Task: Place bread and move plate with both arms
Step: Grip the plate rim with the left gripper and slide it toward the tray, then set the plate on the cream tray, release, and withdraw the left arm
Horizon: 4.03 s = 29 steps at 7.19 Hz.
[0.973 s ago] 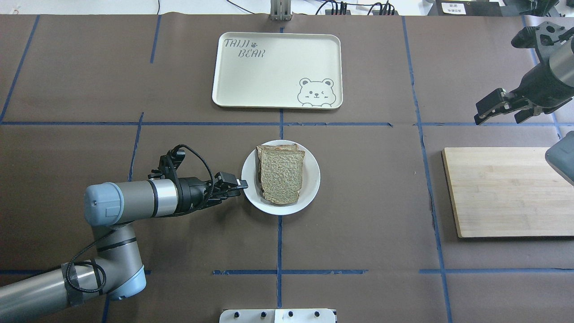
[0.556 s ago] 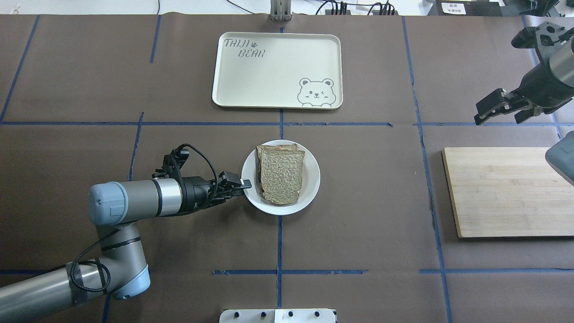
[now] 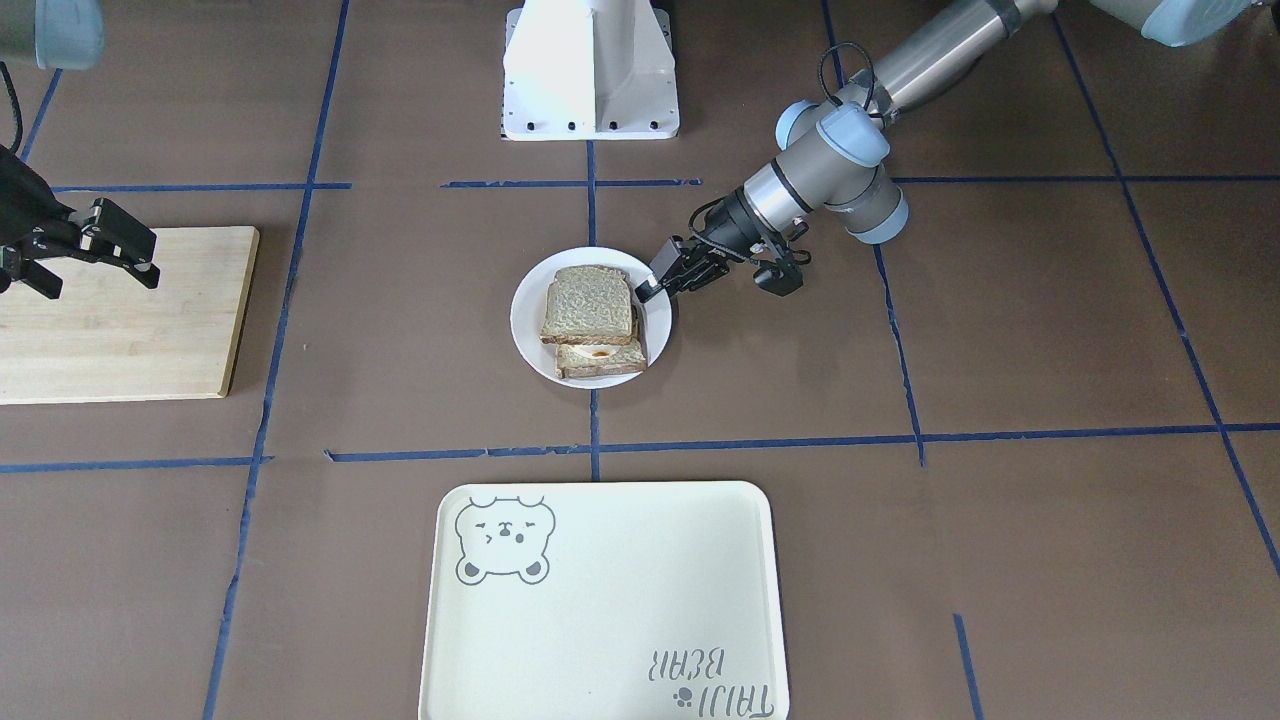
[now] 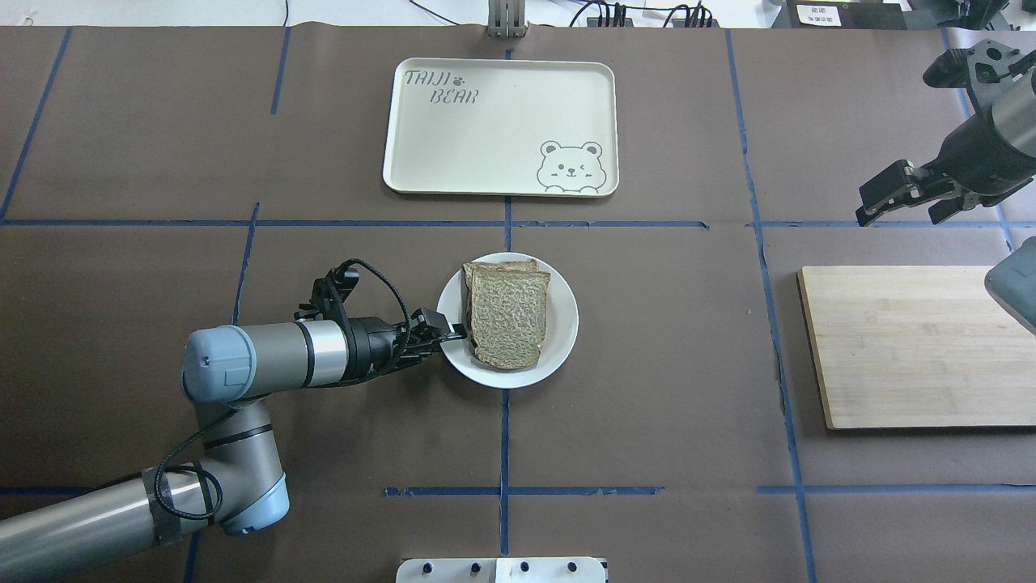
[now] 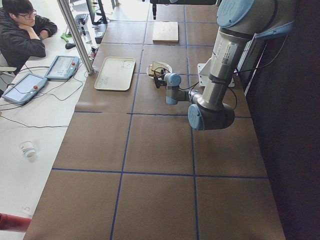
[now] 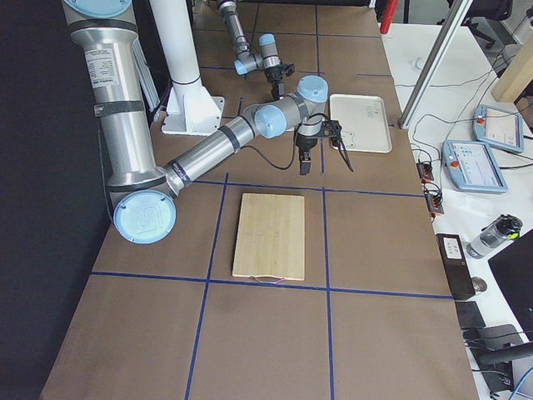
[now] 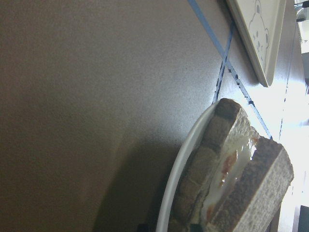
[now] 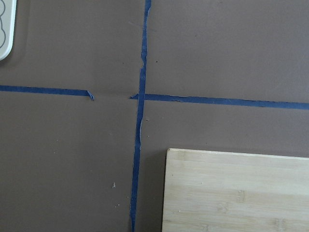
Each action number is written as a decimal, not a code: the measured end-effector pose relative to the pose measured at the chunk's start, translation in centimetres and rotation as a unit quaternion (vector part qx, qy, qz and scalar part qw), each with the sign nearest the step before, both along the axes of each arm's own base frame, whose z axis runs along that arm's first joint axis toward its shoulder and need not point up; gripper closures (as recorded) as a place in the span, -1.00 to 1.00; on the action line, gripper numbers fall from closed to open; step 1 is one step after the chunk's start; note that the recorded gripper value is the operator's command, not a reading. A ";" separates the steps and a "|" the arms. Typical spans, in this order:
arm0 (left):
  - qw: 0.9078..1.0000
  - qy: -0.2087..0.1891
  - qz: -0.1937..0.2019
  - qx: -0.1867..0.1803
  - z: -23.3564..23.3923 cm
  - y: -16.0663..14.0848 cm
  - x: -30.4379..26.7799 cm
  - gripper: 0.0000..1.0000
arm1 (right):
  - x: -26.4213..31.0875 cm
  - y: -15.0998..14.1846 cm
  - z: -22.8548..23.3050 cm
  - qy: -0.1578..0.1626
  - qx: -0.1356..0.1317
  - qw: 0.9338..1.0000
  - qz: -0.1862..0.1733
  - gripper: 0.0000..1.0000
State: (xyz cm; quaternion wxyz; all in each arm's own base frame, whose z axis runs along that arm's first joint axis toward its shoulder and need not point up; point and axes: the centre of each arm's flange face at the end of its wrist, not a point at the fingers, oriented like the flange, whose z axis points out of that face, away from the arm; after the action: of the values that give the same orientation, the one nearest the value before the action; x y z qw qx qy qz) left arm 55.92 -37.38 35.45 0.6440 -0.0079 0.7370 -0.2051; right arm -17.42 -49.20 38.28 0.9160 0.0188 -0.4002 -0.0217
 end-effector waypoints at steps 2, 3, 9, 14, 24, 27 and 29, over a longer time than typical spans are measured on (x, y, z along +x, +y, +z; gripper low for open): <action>1.000 -0.002 -0.001 -0.001 0.0 -0.2 0.4 0.33 | 0.2 0.1 0.2 0.001 -0.001 1.000 0.001 -1.00; 1.000 -0.001 -0.002 -0.001 -0.2 -0.3 0.6 0.74 | 0.4 0.1 0.2 0.000 -0.001 1.000 0.002 -1.00; 0.996 0.075 -0.003 -0.039 -5.9 -0.2 -2.1 1.00 | 1.8 0.2 1.2 -0.004 0.001 1.000 -0.004 -1.00; 0.991 0.049 -0.097 -0.075 -9.9 -13.7 -1.8 1.00 | 9.4 2.0 7.8 0.009 0.023 0.999 -0.029 -1.00; 0.964 -0.054 -0.176 -0.192 -6.9 -25.2 2.1 -1.00 | 11.6 0.7 8.8 0.006 0.020 1.000 -0.014 -1.00; 0.972 -0.069 -0.134 -0.181 -3.3 -25.4 -4.1 -1.00 | 11.7 0.6 8.9 0.006 0.020 1.000 -0.012 -1.00; 0.976 -0.092 -0.096 -0.170 -1.2 -26.6 -12.9 -1.00 | 11.8 0.6 9.0 0.006 0.020 1.000 -0.012 -1.00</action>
State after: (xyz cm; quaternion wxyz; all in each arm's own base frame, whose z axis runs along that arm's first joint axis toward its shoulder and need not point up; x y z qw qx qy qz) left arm 43.00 -63.94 34.29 0.6759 -0.0275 0.6260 -0.3880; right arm -5.60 -48.56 47.24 0.9177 0.0321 -0.3940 -0.0406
